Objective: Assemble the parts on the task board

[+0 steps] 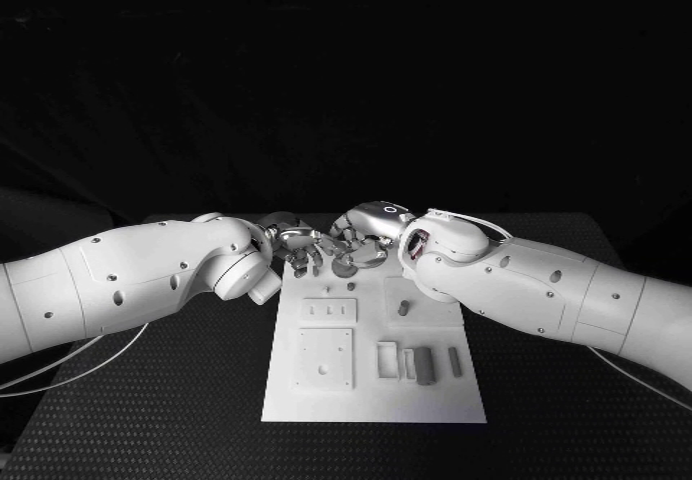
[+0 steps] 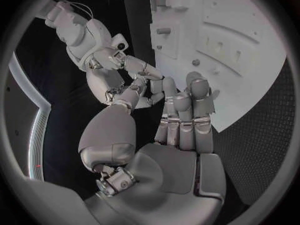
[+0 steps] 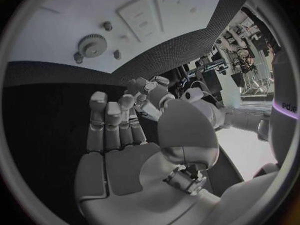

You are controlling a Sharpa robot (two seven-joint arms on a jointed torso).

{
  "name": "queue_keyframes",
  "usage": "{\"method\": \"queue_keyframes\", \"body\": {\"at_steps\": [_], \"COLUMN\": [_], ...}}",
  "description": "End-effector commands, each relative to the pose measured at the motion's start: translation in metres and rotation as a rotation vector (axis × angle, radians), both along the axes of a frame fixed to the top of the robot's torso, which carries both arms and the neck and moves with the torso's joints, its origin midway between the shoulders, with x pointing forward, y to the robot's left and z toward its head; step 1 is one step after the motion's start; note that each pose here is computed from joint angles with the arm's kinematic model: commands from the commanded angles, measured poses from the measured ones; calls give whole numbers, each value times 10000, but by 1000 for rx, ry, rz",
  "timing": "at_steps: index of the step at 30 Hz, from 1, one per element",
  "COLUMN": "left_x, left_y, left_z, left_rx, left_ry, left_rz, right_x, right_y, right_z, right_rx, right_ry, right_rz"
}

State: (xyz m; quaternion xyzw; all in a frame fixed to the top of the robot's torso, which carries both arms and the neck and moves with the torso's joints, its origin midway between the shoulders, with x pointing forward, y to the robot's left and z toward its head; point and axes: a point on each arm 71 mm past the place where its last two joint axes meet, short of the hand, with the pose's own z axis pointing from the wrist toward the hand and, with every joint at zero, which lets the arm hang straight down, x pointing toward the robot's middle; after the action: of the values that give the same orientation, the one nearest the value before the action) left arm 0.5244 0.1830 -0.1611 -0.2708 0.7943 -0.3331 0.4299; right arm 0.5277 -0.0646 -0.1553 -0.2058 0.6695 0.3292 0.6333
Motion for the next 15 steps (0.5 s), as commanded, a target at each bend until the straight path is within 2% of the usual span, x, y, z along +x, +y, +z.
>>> {"method": "queue_keyframes", "body": {"at_steps": [1,15], "left_x": [-3,12], "left_y": [-25,-20], "left_z": [1,-5], "left_rx": [5,6], "left_ry": [7,14], "left_rz": [-13,-6], "right_x": [-8,-36], "right_y": [16,59], "right_z": [-6,-8], "right_rx": [-13,-13], "right_ry": [-2,2], "right_rz": [3,14]}}
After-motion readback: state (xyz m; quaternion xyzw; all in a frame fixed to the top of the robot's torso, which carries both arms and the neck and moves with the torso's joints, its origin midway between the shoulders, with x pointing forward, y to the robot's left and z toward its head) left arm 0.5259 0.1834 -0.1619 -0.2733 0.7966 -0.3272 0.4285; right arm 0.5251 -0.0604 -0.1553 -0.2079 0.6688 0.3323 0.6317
